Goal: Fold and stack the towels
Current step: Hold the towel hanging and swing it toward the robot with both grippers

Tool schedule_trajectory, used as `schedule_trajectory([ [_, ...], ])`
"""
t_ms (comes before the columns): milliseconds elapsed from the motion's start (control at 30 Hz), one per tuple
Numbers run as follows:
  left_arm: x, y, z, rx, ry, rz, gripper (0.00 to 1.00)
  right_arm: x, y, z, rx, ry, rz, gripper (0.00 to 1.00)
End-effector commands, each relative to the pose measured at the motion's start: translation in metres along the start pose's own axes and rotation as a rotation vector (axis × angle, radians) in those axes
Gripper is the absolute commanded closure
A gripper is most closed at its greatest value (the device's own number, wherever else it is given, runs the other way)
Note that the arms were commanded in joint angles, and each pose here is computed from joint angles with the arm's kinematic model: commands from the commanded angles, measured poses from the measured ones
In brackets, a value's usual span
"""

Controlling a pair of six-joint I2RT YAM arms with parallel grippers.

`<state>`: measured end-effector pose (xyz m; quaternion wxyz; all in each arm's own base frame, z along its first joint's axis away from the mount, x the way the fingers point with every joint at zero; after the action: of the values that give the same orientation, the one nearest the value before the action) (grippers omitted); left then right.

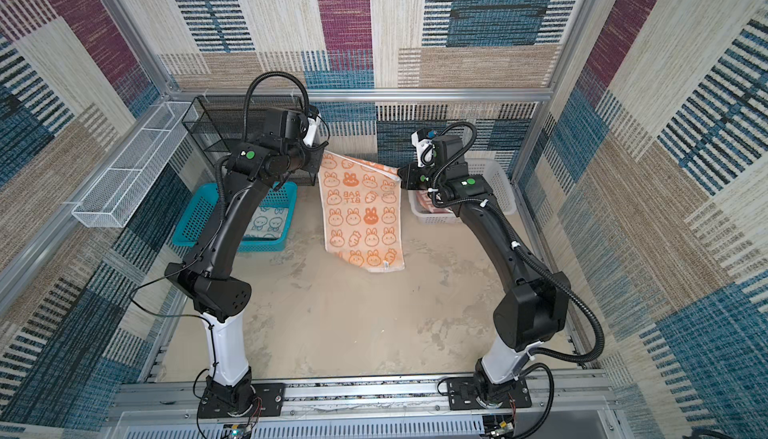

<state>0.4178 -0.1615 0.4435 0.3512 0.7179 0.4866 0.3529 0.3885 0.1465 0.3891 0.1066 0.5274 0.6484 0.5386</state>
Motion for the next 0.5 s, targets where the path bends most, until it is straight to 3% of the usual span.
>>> schedule_trajectory([
  [0, 0.013, 0.012, -0.038, -0.075, 0.046, -0.022, 1.0, 0.019, 0.019, -0.035, -0.097, 0.017, -0.056, 1.0],
  [167, 0.006, 0.011, -0.106, -0.165, -0.068, -0.058, 1.0, 0.05, 0.017, -0.095, -0.163, 0.07, -0.107, 1.0],
  [367, -0.036, 0.002, -0.183, -0.275, -0.079, 0.097, 1.0, 0.078, 0.0, -0.156, -0.217, 0.163, -0.122, 1.0],
  [467, -0.036, -0.005, -0.211, -0.302, -0.122, 0.047, 1.0, 0.086, -0.007, -0.177, -0.231, 0.197, -0.128, 1.0],
])
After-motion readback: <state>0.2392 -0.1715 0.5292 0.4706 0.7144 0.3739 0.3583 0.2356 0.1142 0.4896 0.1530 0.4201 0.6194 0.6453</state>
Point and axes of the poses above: each gripper's point midway between its finger pads, its own z axis out along the fingers, its own x axis along the line the jaws close on, y = z × x, the point moved 9 cm from there along -z, back along the fingers
